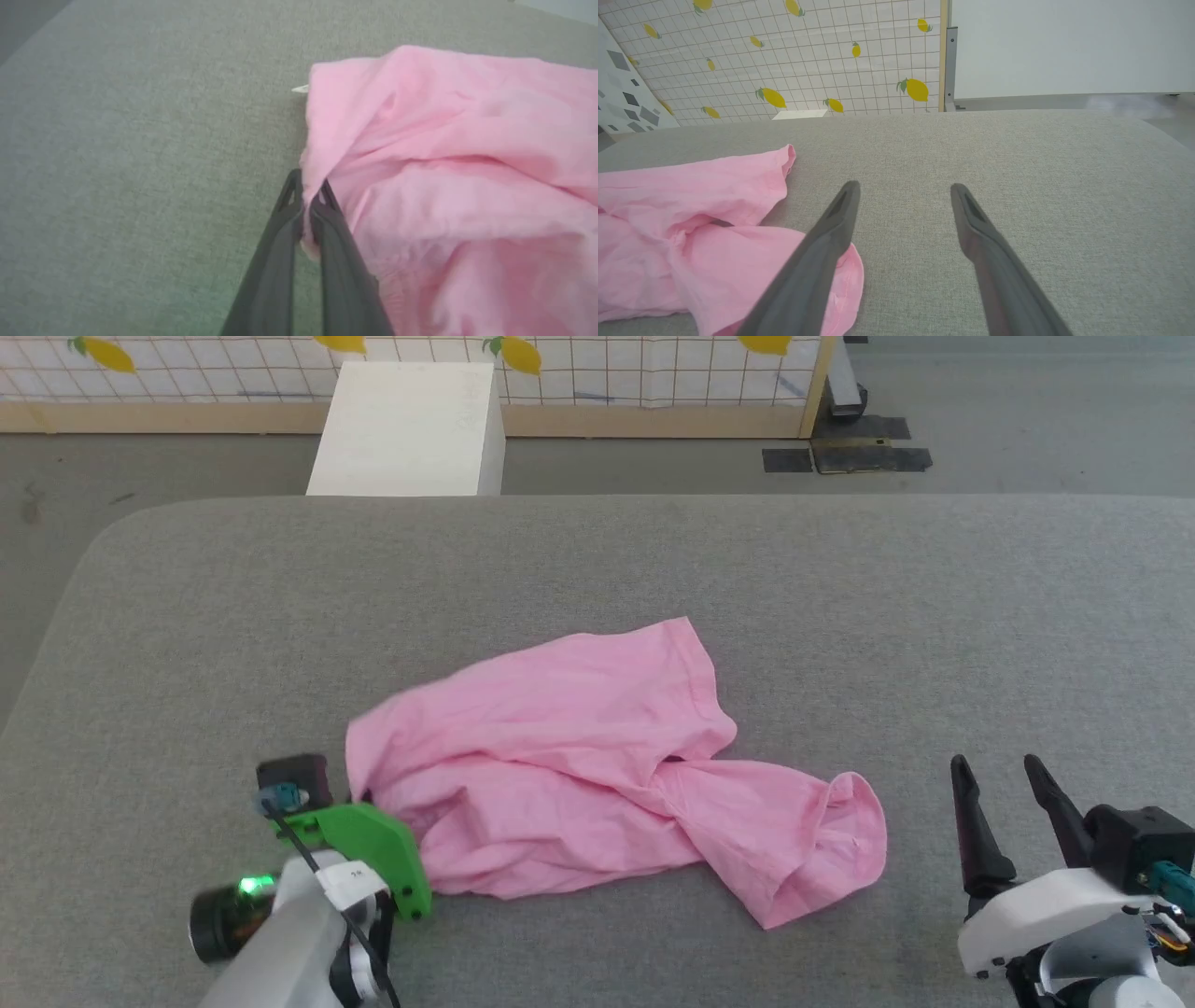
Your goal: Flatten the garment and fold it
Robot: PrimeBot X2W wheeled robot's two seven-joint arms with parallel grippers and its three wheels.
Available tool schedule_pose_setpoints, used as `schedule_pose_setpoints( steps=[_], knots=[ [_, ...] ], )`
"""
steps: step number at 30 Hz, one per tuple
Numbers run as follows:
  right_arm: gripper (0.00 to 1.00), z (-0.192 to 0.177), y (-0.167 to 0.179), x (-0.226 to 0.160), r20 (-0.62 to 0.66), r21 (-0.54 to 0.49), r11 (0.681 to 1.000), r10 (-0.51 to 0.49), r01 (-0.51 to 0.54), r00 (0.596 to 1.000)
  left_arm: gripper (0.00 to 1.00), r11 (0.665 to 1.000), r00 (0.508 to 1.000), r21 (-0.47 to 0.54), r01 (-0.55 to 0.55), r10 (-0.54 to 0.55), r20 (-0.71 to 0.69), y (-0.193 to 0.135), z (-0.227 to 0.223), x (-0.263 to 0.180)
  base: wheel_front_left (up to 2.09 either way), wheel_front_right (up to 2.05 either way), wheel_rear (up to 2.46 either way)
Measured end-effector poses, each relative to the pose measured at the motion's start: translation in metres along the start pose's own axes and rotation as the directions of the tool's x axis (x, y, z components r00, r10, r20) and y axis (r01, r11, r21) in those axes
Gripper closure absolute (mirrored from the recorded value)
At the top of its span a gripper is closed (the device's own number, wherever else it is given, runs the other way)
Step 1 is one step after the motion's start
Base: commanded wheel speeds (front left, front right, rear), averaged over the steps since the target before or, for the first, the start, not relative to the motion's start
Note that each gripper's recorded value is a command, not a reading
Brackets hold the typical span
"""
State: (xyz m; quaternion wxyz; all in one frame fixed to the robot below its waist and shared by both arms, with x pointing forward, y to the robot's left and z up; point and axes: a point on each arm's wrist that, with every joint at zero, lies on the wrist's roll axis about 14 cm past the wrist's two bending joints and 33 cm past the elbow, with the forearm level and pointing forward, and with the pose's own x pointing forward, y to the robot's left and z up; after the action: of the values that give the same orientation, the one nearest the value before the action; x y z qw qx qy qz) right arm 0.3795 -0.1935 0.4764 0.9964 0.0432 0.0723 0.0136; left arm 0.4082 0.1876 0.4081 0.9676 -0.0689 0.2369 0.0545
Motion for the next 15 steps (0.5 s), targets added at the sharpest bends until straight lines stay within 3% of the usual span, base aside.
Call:
schedule_pose_setpoints(
  steps=[1,3,7,11,15],
  knots=[
    [0.00,0.000,0.002,0.001,-0.006,-0.003,1.000,0.008,-0.008,1.000,0.80,1.000,0.999,-0.015,0.008,-0.009,-0.052,0.000,-0.012,-0.002,0.00,0.00,0.00],
    [0.00,-0.001,0.008,0.003,-0.015,-0.011,1.000,0.025,-0.025,1.000,0.00,0.998,0.991,-0.051,0.024,-0.031,-0.133,-0.003,-0.030,-0.007,0.00,0.00,0.00],
    [0.00,0.008,0.032,0.014,-0.005,-0.021,0.995,0.093,-0.093,0.996,0.00,0.992,0.989,-0.110,0.060,-0.074,-0.130,-0.011,-0.029,-0.012,0.00,0.00,0.00],
    [0.00,0.029,0.067,0.030,0.036,-0.038,0.981,0.191,-0.190,0.981,0.00,0.986,0.995,-0.155,0.056,-0.043,0.091,-0.003,0.005,-0.019,0.00,0.00,0.00],
    [0.00,0.039,0.100,0.047,0.029,-0.055,0.959,0.281,-0.280,0.959,0.00,0.986,0.955,-0.161,0.043,0.006,0.295,0.009,0.039,-0.031,0.00,0.00,0.00]
  ],
)
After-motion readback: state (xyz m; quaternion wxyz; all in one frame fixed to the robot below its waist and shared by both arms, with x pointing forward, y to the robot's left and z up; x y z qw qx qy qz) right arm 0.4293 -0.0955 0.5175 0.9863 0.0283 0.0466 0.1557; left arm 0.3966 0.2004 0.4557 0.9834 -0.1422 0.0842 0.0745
